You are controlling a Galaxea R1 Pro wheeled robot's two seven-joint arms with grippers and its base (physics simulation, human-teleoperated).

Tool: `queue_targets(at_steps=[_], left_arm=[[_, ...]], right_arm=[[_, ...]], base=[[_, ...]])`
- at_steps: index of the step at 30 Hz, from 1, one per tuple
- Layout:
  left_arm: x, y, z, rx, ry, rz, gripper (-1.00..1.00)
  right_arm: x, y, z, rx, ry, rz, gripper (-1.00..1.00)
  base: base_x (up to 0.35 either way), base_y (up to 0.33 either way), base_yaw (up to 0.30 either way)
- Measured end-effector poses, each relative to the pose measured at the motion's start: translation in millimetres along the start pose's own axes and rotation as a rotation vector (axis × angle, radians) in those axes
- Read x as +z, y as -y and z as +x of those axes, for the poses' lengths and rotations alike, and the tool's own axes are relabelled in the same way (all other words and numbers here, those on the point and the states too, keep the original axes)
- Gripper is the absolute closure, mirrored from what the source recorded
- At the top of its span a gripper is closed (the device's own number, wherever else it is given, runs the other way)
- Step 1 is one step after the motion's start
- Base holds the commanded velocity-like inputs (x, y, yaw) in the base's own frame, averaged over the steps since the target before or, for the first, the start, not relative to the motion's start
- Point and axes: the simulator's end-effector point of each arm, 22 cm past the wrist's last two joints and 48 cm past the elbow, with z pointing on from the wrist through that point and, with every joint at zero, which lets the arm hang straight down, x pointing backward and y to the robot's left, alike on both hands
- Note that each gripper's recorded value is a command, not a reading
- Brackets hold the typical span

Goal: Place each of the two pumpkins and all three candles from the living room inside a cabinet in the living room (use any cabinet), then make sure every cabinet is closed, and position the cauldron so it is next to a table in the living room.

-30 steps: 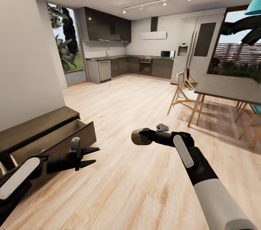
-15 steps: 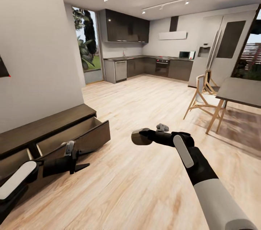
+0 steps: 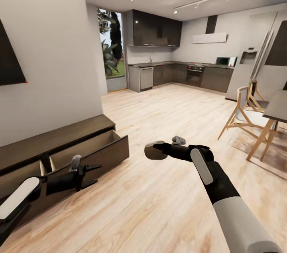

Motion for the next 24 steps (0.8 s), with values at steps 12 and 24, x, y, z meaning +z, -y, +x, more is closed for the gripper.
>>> queue_targets(at_steps=[12,24], left_arm=[[0.5,-0.2,0.7,0.0,-0.001,0.0,-1.0],[1.3,0.9,1.2,-0.002,-0.002,0.004,-1.0]], right_arm=[[0.1,0.2,0.0,-0.002,0.0,0.001,1.0],[0.1,0.3,0.0,-0.002,0.0,0.002,1.0]], base=[[0.267,-0.205,0.21],[0.27,-0.151,0.293]])
